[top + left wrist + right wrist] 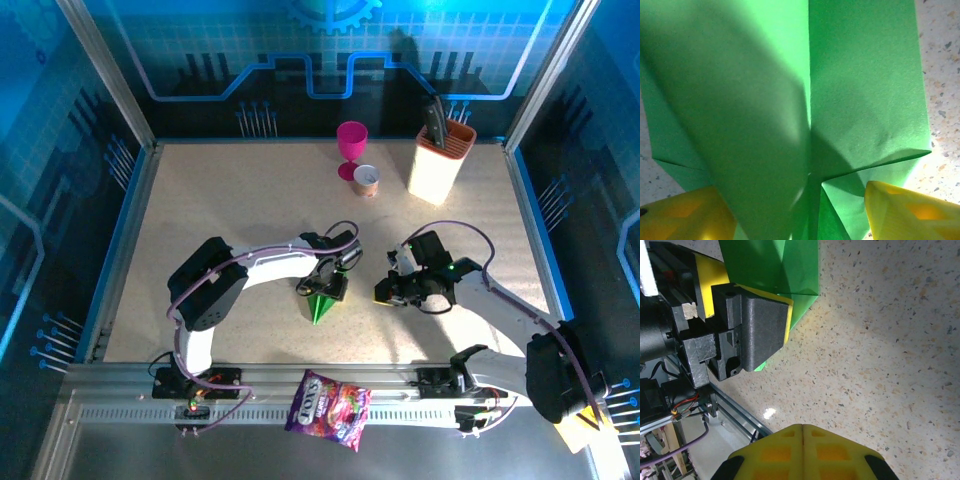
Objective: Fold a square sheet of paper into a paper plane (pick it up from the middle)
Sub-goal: Turn over a paper plane at the center of the table, then reset both arms
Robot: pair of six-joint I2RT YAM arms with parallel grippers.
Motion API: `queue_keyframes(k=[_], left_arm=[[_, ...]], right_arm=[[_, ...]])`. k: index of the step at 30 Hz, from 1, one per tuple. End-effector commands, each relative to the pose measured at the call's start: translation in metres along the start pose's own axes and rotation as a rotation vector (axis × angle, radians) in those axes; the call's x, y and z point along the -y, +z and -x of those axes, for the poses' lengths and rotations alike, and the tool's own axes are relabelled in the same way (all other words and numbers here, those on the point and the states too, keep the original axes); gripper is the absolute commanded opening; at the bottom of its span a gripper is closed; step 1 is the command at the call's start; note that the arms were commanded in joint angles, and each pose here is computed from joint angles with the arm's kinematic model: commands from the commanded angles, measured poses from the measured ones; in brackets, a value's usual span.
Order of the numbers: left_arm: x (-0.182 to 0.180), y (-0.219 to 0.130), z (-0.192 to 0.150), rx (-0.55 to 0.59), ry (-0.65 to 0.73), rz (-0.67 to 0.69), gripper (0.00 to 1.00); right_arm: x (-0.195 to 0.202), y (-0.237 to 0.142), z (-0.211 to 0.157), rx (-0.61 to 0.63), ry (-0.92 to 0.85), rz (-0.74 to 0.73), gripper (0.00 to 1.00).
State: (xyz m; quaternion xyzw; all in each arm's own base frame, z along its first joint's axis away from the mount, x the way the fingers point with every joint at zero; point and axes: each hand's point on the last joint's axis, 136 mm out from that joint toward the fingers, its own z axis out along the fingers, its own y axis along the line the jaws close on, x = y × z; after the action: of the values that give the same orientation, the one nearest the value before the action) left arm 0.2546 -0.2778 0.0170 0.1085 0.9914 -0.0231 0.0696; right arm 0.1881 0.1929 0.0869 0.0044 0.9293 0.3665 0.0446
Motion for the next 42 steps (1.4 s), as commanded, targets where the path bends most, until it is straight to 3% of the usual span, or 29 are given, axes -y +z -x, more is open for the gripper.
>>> queue_keyframes(k=[1,16,22,23,25,26,28,29,32,37,42], left_arm=[[0.001,-0.017,0.011,0.033,-0.001,0.004,0.67],[0.012,-0.046,0.032,0.092,0.013,-0.028,0.67],[0.011,-0.098,0.057,0.208,0.009,-0.054,0.68],[0.009,-0.113,0.064,0.246,0.003,-0.06,0.68],[-0.001,-0.14,0.074,0.315,-0.014,-0.067,0.7],[-0.009,-0.156,0.08,0.363,-0.027,-0.066,0.77],[-0.029,-0.182,0.088,0.444,-0.062,-0.057,0.84],[-0.042,-0.193,0.092,0.486,-0.086,-0.057,0.99],[-0.09,-0.217,0.098,0.616,-0.191,-0.01,1.0],[-0.174,-0.243,0.094,0.927,-0.245,0.199,1.0],[-0.249,-0.217,0.069,1.049,-0.34,0.332,1.0]], right_arm=[[-0.007,-0.004,0.0,0.0,-0.005,0.005,0.0],[-0.006,-0.003,-0.002,-0.007,-0.004,0.007,0.0],[-0.012,-0.01,0.005,0.012,-0.01,0.009,0.0],[-0.014,-0.014,0.009,0.024,-0.016,0.001,0.08],[-0.015,-0.025,0.018,0.059,-0.026,-0.025,0.37],[-0.013,-0.032,0.025,0.084,-0.031,-0.06,0.54],[-0.007,-0.049,0.039,0.143,-0.033,-0.138,0.75],[-0.002,-0.059,0.048,0.18,-0.03,-0.183,0.85],[0.018,-0.089,0.076,0.312,0.009,-0.312,0.97],[0.074,-0.133,0.113,0.514,0.104,-0.569,0.99],[0.12,-0.156,0.135,0.669,0.146,-0.727,0.99]])
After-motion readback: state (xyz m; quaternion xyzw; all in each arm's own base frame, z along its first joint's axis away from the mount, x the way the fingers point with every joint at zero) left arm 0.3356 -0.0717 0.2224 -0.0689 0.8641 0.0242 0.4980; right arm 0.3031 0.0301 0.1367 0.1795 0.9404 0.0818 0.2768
